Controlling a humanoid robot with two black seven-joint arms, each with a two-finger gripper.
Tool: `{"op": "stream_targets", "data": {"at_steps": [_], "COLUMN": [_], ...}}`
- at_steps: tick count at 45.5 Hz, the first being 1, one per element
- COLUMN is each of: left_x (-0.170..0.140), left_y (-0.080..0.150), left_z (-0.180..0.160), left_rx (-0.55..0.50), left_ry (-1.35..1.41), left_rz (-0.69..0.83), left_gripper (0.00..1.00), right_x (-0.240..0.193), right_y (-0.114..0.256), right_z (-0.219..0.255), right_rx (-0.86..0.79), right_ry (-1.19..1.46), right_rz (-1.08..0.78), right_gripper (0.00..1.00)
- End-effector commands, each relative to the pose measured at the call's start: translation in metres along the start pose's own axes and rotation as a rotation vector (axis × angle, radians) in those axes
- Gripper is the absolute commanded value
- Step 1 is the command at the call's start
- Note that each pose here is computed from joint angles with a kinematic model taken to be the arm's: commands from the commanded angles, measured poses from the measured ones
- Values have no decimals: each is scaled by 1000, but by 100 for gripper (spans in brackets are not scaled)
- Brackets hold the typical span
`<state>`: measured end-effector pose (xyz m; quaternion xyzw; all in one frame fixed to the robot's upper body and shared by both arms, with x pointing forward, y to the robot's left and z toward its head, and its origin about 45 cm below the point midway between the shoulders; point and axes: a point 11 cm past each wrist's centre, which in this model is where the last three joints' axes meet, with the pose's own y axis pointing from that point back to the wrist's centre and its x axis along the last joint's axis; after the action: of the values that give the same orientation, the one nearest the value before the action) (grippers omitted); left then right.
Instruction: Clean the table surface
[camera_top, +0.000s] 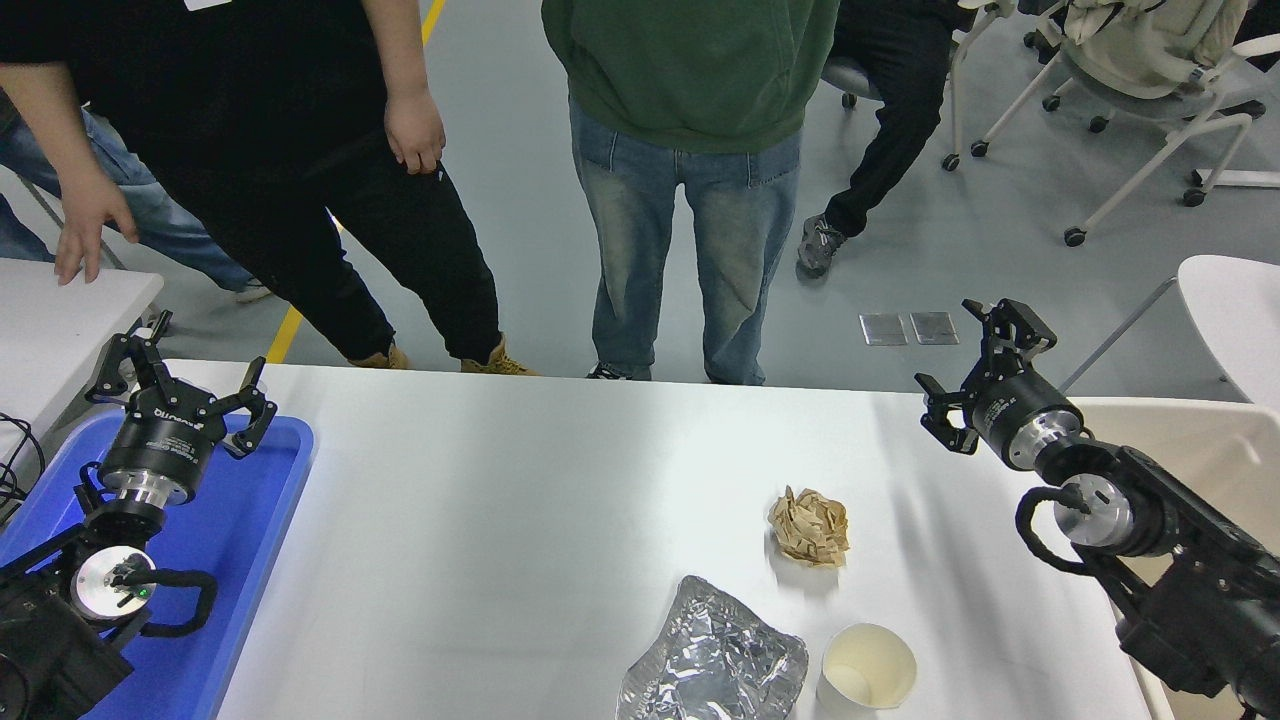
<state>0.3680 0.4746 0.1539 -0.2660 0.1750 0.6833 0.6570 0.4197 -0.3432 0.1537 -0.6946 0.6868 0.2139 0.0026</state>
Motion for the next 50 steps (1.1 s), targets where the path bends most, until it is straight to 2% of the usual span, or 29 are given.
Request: {"op": "stream_targets", "data": {"at_steps": [1, 18, 23, 38, 50], "left_x": [0, 0, -1, -1, 0], "left_y": [0, 0, 0, 0, 0], "left_z": [0, 0, 0, 0, 0], "left_rx": [1, 0, 2, 0, 1], "left_ry": [0, 0, 1, 1, 0], "left_rz": [1, 0, -1, -1, 0], "left_gripper": [100, 100, 100, 100, 100], "right_x": [7, -3, -8, 5, 17], "right_y": [2, -4, -3, 5, 33], "right_z": [-3, -15, -3, -9, -17], "right_rx": [1, 18, -22, -22, -104], "right_ry": [16, 28, 64, 117, 396], "right_rz": [7, -20, -40, -67, -150], "right_gripper": [100, 100, 100, 100, 100]}}
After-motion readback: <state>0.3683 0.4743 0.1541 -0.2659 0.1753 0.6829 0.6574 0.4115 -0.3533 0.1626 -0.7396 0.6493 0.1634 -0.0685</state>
